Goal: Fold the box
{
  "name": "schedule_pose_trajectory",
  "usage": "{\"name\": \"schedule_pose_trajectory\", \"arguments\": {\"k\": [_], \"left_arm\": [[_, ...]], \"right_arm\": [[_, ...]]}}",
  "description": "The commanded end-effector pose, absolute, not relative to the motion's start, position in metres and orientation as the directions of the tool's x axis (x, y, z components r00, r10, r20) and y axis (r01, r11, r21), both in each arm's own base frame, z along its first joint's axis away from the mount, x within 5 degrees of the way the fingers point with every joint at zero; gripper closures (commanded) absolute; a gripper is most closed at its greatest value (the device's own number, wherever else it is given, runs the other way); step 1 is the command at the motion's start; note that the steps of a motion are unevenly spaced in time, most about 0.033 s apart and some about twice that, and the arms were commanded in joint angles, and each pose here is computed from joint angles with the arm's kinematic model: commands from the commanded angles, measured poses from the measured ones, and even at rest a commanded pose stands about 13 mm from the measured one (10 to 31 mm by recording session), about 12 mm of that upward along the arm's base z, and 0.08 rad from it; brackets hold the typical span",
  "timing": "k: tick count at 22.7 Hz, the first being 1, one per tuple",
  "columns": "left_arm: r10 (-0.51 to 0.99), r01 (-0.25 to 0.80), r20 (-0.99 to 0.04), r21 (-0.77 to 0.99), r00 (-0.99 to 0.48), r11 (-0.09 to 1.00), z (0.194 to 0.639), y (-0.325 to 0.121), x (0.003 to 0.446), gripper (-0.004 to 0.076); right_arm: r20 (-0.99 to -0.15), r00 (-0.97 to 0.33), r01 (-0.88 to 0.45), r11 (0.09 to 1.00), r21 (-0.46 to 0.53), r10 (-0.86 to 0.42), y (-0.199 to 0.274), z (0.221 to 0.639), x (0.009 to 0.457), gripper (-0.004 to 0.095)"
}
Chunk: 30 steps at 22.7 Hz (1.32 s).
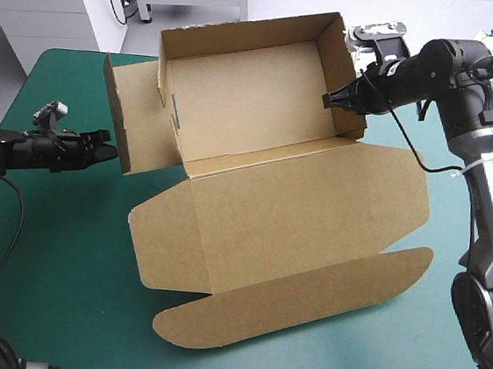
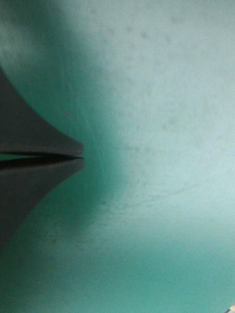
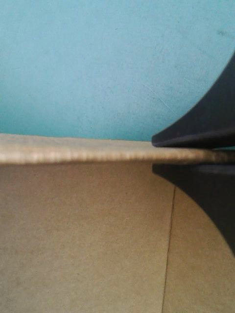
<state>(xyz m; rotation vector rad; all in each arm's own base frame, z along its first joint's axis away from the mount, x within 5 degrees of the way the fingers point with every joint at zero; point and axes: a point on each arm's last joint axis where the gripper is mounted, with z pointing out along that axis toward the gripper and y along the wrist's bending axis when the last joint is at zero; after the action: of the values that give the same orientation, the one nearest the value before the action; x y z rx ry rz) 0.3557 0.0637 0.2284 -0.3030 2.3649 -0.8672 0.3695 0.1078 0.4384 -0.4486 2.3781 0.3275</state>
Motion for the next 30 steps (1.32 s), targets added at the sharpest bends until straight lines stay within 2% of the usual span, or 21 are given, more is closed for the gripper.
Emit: {"name": "schedule_pose_trajectory", "arguments": {"k": [1, 4, 10, 14, 18, 23, 30], "left_arm": [[-0.369, 0.106, -0.538, -0.659, -0.758, 0.744, 0.266, 0.043, 0.364, 0.0733], [-0.322, 0.167, -0.567, -0.645, -0.758, 0.746, 0.277, 0.029, 0.369, 0.0733], [-0.313, 0.214, -0.592, -0.653, -0.742, 0.727, 0.297, 0.02, 0.376, 0.0732], [-0.287, 0.276, -0.602, -0.67, -0.745, 0.689, 0.32, 0.016, 0.377, 0.0733], [-0.285, 0.359, -0.623, -0.702, -0.729, 0.616, 0.355, 0.009, 0.375, 0.0733], [-0.251, 0.429, -0.667, -0.677, -0.702, 0.598, 0.381, -0.011, 0.36, 0.0733], [-0.174, 0.54, -0.737, -0.615, -0.653, 0.575, 0.408, -0.051, 0.337, 0.0732]], "right_arm": [[-0.733, -0.655, -0.433, 0.886, 0.165, -0.183, 0.107, 0.47, 0.348, 0.0926], [-0.736, -0.656, -0.449, 0.871, 0.2, -0.169, 0.111, 0.472, 0.346, 0.0926], [-0.736, -0.657, -0.446, 0.872, 0.203, -0.164, 0.11, 0.472, 0.346, 0.0926], [-0.737, -0.654, -0.439, 0.879, 0.186, -0.17, 0.109, 0.472, 0.346, 0.0926], [-0.733, -0.654, -0.4, 0.907, 0.127, -0.186, 0.103, 0.47, 0.349, 0.0926], [-0.727, -0.66, -0.342, 0.937, 0.064, -0.191, 0.095, 0.468, 0.352, 0.0926], [-0.725, -0.663, -0.327, 0.943, 0.06, -0.183, 0.094, 0.468, 0.352, 0.0926]]}}
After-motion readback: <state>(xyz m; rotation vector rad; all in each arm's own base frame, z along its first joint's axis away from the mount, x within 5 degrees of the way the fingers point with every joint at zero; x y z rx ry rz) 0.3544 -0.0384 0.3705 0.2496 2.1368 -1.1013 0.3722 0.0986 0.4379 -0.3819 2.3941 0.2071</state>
